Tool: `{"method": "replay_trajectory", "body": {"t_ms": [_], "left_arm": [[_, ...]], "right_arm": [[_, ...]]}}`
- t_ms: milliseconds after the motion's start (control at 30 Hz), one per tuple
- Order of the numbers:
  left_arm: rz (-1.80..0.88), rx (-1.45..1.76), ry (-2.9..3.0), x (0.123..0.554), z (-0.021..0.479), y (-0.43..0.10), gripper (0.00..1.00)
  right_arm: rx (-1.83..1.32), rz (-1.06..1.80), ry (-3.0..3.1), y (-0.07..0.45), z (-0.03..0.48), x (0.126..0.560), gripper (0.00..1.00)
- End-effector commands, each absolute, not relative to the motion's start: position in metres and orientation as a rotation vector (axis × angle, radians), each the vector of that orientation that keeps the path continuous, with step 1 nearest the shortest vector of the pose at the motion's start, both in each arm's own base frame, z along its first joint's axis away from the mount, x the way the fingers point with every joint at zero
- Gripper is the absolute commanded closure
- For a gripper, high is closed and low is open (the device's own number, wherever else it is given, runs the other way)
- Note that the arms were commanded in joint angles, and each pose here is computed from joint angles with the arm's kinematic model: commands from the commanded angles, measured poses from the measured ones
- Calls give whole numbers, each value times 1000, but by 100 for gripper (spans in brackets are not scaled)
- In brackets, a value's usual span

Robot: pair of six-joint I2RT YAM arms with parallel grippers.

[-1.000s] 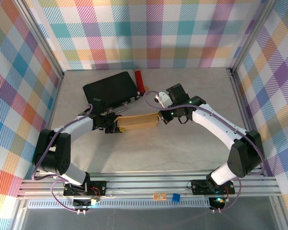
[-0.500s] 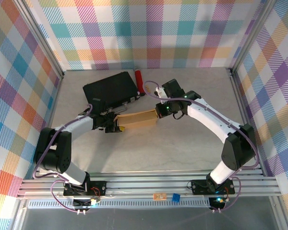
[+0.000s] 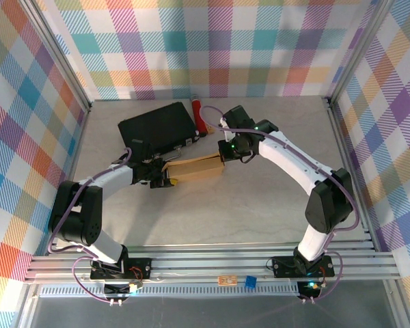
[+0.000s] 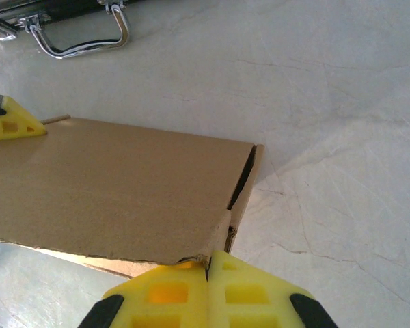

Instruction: Fold the paper box

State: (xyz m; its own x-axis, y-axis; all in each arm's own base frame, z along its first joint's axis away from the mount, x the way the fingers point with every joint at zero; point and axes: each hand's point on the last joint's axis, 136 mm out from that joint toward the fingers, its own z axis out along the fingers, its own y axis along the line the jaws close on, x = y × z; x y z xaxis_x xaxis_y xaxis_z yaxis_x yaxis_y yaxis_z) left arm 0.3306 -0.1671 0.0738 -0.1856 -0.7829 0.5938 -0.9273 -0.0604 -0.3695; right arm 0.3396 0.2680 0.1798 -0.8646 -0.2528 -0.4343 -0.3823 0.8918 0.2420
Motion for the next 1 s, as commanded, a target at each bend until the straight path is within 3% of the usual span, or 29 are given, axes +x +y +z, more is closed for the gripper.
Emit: {"method": "replay_trajectory", "body": {"t_ms": [0,267,333,433,967], "left_arm": [[1026,1873,-2024,329,60,-165,66],[1040,1887,-1997,330,55,-165,67],[1049,1892,-1987,332,53,-166,77],[1052,1894,-1972,334,50,-167,80],[1197,1922,-1839,355,35,-173,70]], "right_arm": [[-492,522,2713,286,175,325,100],[-482,538,2685,285,155,324,100],[-481,544,2673,285,151,323,100],[-506,539,2639,287,147,324,100],[-578,357,2504,276,130,345,100]]}}
